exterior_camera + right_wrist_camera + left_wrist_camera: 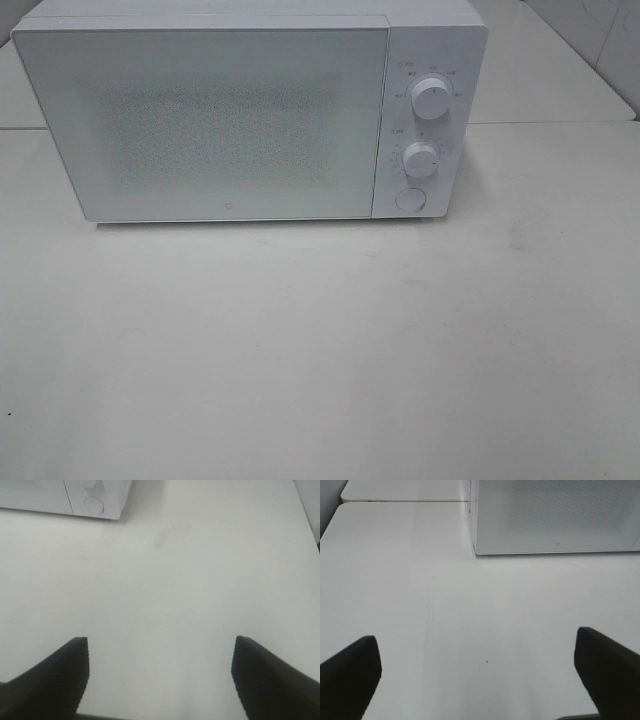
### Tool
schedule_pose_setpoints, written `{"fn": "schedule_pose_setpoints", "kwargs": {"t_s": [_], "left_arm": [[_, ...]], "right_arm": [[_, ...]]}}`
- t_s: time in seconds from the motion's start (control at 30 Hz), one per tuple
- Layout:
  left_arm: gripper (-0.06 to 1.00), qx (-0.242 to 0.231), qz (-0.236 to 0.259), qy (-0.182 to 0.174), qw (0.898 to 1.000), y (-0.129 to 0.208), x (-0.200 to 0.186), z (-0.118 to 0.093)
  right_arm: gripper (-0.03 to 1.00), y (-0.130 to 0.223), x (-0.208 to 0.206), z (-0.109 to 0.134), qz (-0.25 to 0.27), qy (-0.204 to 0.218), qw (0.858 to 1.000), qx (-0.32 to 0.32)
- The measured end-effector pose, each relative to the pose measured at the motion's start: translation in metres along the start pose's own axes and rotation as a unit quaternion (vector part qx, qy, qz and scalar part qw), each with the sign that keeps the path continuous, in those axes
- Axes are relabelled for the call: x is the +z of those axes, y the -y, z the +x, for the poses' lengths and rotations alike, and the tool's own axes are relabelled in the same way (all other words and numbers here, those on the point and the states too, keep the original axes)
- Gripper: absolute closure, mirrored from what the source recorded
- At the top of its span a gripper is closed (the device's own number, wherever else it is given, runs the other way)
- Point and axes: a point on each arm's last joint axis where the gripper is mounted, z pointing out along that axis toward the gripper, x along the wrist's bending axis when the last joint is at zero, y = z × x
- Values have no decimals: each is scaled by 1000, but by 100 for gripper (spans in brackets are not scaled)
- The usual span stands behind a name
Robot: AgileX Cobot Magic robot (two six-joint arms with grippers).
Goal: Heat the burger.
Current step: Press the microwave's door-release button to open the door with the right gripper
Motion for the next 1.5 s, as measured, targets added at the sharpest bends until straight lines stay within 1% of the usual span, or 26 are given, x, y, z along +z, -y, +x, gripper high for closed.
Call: {"fn": "schedule_pose_setpoints", "kwargs": {"t_s": [0.13,0.77,0.87,0.93,0.97,1.0,1.17,1.23,1.43,1.5], "left_arm": [[-5,0,0,0,1000,0,0,0],[-5,0,0,0,1000,0,0,0],[-5,0,0,0,1000,0,0,0],[-5,0,0,0,1000,0,0,0],[-5,0,0,0,1000,0,0,0],[-5,0,0,0,1000,0,0,0],[-5,0,0,0,1000,0,0,0],[-5,0,0,0,1000,0,0,0],[-5,0,0,0,1000,0,0,0],[-5,0,0,0,1000,0,0,0]], "right_arm": [[21,4,-7,0,-25,1,1000,1],[21,3,-9,0,-30,1,1000,1],[21,-6,-13,0,-36,1,999,1],[21,-17,-9,0,-41,1,999,1],[21,-17,-9,0,-41,1,999,1],[21,-25,-3,1,-48,1,999,1],[21,-40,8,1,-65,0,998,1],[21,-51,18,1,-77,0,997,1],[21,-65,39,2,-72,-2,997,4],[21,-72,53,2,-65,-2,998,4]]}}
